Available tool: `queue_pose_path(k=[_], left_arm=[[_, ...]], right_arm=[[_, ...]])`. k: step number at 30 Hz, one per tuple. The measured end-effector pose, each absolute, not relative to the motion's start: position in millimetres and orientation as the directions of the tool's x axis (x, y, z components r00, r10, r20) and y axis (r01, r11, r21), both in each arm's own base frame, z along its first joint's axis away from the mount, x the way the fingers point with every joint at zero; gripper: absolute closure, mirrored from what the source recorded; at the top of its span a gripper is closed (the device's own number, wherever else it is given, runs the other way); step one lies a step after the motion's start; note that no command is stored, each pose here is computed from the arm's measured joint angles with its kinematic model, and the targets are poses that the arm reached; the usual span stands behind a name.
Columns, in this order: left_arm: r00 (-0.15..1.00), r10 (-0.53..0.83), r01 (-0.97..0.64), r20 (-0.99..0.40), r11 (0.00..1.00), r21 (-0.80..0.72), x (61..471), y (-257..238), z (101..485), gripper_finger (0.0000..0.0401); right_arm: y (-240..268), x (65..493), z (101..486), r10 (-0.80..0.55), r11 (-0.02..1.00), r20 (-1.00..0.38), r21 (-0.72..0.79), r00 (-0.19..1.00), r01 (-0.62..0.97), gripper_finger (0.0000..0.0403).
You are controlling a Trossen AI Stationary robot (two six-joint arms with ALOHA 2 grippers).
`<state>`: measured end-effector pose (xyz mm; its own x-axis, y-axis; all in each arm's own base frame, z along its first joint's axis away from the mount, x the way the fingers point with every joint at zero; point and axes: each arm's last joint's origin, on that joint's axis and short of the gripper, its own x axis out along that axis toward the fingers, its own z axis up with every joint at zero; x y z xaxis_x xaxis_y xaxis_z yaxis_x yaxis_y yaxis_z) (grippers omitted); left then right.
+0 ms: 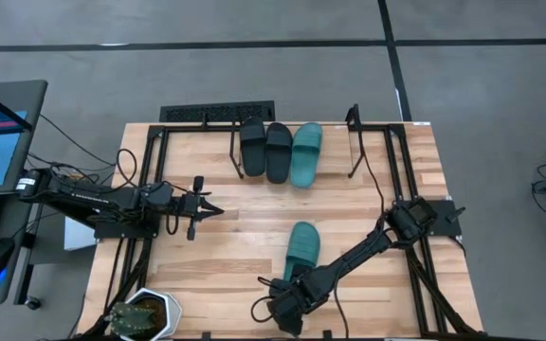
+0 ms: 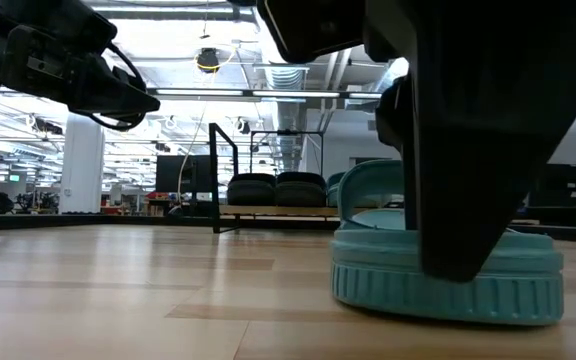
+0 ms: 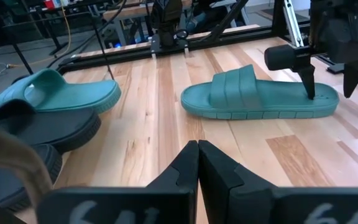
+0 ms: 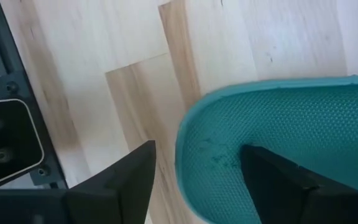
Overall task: Pick and place slides into the shelf
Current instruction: Put the dark green slipper on the shelf
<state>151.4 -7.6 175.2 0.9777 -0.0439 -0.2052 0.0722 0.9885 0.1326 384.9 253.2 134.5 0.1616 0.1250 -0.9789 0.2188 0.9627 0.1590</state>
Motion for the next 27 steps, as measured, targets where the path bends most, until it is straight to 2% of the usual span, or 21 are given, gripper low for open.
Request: queue_pose_path(k=[7, 15, 18, 22, 27], left_arm=[[0.973, -0.057, 0.086, -0.226, 0.989, 0.121, 150.9, -8.0, 173.2, 0.0401], [0.952, -0.192, 0.214, -0.237, 0.975, 0.068, 150.1, -12.0, 172.0, 0.0401], [0.943, -0.222, 0.238, -0.247, 0.97, 0.039, 149.7, -12.8, 171.0, 0.0401], [0.938, -0.238, 0.249, -0.251, 0.968, 0.013, 149.4, -14.7, 170.5, 0.0401], [0.925, -0.271, 0.282, -0.266, 0.959, 0.002, 148.3, -20.3, 169.0, 0.0401]], right_arm=[[247.2, 385.0, 127.0, 0.116, 0.971, -0.98, 0.146, 0.161, 0.192, 0.0213], [238.8, 387.8, 123.0, 0.079, 0.991, -0.98, 0.097, 0.185, 0.095, 0.0283], [233.2, 388.9, 123.1, 0.066, 0.99, -0.984, 0.086, 0.168, 0.111, 0.0319], [229.2, 392.0, 124.2, 0.08, 0.983, -0.983, 0.105, 0.166, 0.148, 0.0388], [232.6, 392.7, 123.6, 0.085, 0.98, -0.978, 0.117, 0.192, 0.161, 0.0399]])
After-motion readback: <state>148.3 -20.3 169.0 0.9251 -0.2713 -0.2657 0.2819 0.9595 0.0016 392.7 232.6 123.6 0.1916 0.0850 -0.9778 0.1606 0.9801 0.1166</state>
